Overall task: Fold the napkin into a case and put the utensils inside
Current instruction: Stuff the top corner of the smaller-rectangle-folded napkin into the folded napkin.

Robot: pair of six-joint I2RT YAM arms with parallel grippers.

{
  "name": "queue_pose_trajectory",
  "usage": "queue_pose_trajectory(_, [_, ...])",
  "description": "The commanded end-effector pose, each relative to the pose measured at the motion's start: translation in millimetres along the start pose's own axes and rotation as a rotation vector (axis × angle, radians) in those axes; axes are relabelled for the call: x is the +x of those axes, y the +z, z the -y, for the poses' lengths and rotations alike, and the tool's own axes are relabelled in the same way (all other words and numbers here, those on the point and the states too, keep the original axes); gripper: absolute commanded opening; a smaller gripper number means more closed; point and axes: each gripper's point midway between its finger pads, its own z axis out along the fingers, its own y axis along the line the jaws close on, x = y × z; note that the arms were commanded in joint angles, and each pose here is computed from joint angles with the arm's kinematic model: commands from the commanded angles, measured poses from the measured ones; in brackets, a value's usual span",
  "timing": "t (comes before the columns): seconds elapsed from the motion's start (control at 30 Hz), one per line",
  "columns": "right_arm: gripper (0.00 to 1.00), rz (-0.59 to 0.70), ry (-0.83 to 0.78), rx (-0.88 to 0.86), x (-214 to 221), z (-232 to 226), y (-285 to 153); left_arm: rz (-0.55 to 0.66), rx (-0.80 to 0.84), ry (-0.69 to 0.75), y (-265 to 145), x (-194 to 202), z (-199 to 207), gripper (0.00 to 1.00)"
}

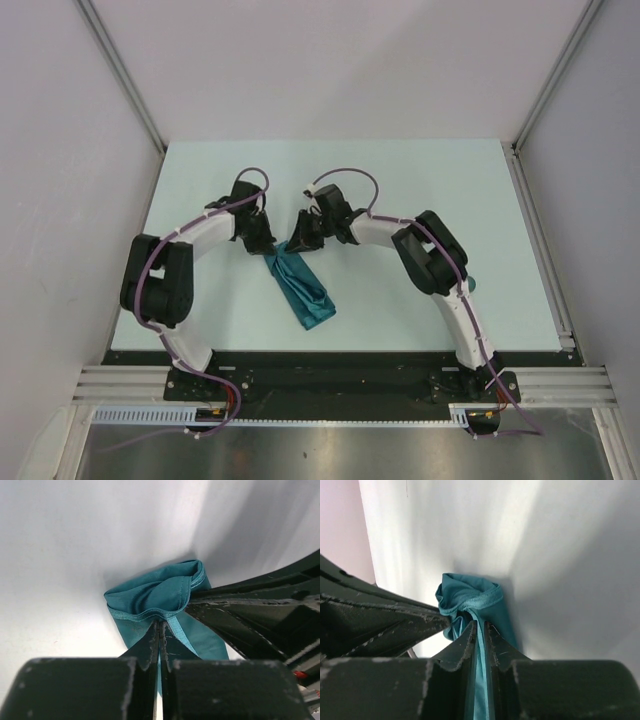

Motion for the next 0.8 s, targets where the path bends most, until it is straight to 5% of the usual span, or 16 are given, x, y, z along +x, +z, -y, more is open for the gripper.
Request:
queue_pose_trajectory(0.0, [0.14, 0.004, -0.031, -0.01, -1.3, -6.7, 13.3, 0.036, 0.012, 0.014, -3.5, -17.3, 6.6, 0.0])
queue_pose_trajectory(0.43, [0.08, -0.065, 0.036, 0.034, 41.9, 6.3, 40.6, -0.003, 0.008, -0.035, 9.9, -12.1, 8.1, 0.0])
queue_pose_trajectory(0.77, [0.11, -0.022, -0.013, -0.035, 15.3, -28.0, -5.0, -0.019, 0.009, -0.059, 17.9, -6.4, 6.5, 0.0])
